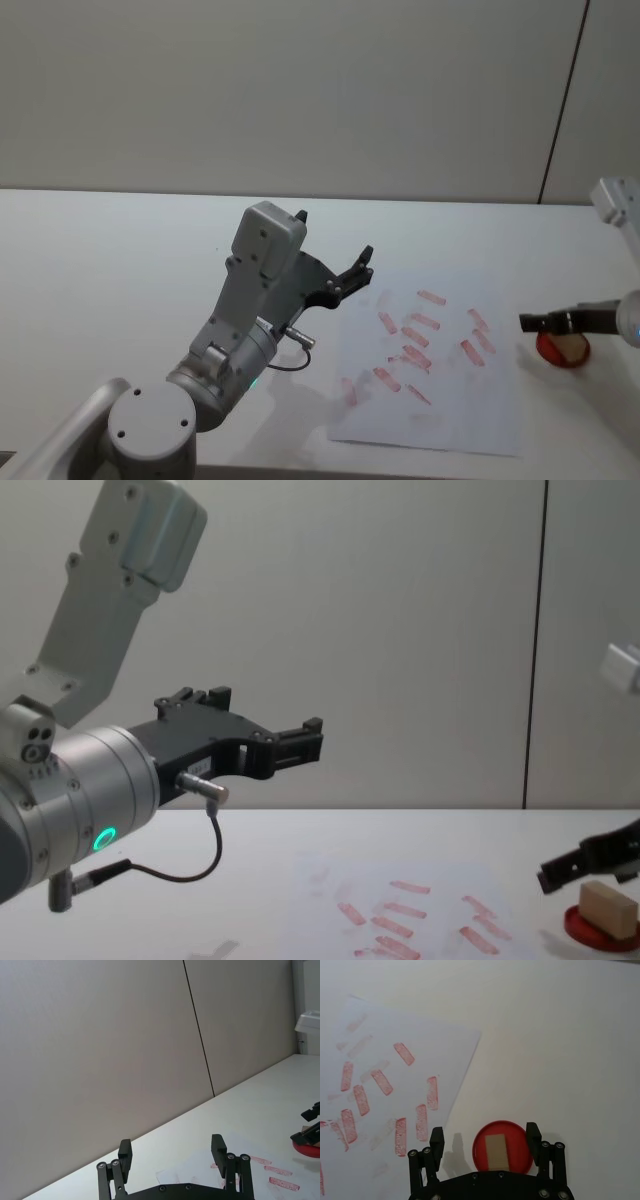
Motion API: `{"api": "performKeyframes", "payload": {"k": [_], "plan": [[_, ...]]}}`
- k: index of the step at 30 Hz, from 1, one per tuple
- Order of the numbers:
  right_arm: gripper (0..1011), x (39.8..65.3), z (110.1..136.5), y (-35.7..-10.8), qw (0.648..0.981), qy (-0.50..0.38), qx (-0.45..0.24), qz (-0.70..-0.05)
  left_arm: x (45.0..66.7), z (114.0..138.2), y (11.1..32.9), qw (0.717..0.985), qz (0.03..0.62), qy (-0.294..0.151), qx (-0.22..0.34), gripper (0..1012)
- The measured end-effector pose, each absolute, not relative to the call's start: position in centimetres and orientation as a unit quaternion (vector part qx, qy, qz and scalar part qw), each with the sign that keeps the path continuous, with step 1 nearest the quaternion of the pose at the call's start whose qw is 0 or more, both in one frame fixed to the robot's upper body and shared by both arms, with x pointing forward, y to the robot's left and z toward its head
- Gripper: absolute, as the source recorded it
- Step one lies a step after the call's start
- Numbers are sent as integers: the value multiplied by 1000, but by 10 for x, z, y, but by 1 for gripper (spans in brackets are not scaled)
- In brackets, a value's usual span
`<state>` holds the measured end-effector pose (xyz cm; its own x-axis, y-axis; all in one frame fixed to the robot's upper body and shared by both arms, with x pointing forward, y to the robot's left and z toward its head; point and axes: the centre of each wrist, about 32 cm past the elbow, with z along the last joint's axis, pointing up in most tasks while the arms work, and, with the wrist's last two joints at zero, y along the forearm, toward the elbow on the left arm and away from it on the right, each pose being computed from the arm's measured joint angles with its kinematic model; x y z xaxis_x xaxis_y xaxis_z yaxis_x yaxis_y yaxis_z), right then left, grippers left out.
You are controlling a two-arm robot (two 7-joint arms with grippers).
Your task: Use the one hand to pick up the stamp and affix it onto the A4 paper.
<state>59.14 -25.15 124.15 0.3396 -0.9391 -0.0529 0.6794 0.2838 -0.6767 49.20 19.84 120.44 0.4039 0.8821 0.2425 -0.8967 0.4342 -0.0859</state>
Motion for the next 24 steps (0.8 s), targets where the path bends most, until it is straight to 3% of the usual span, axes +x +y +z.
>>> {"api": "performKeyframes", "payload": {"k": [24], "plan": [[1001,568,1241,-261,872,135,-183,-433,492,1204,198,837,531,-126,29,1002]]}}
